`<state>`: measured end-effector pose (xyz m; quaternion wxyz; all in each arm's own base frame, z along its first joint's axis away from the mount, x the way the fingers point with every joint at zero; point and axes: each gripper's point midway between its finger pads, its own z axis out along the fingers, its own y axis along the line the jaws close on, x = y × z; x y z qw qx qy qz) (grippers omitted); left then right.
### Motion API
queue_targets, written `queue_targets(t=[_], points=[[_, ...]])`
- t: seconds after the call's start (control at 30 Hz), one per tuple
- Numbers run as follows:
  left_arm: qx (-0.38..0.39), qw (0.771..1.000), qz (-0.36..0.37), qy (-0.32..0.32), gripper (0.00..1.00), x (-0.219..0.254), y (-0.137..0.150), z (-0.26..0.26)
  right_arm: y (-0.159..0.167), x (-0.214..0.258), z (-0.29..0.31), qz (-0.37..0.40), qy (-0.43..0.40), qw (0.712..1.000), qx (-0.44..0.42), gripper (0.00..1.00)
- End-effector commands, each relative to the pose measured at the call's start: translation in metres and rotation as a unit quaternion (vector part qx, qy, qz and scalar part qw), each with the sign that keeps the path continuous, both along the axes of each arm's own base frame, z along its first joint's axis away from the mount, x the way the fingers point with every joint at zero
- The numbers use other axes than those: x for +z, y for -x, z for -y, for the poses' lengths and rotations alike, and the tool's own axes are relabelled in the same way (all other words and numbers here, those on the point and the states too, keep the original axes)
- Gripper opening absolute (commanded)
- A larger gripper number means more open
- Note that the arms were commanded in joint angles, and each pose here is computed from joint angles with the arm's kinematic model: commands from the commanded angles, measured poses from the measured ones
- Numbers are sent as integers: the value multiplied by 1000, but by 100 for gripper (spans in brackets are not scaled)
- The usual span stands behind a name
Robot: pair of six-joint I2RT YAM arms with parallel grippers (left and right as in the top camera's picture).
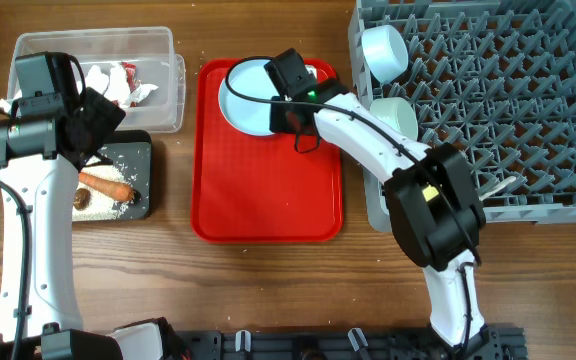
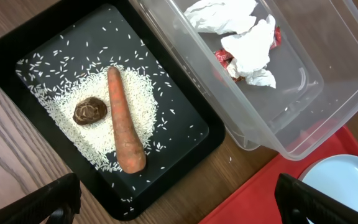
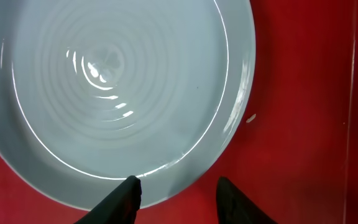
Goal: Sort waste into correct bins and load items into the dishwasher rack
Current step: 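Move the right gripper back to the white plate and grasp its rim, then lift the white plate and stand it upright in the rack's back corner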
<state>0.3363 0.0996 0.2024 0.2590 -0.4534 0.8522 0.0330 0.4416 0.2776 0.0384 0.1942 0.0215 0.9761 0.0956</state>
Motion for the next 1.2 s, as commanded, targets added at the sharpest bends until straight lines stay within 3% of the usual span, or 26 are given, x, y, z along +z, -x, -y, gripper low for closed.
queue_targets(t=[0.0,0.23,0.4,0.47,0.6,1.17], points=[[11,1000,3,-1,100,1,-1,-3,-5,-13,7,-2,5,1000,-30,35],[11,1000,3,-1,100,1,-1,-3,2,-41,-6,-44,-32,998,-37,30],[11,1000,3,-1,100,1,-1,-3,0,-35,-8,-37,-33,998,-30,30],[11,1000,3,-1,100,1,-1,-3,-6,-7,-2,-18,-24,999,-14,43],[11,1000,3,-1,100,1,-1,-3,-14,43,28,5,-22,1000,-8,55],[11,1000,3,-1,100,1,-1,-3,1,-36,57,-64,51,996,18,54]])
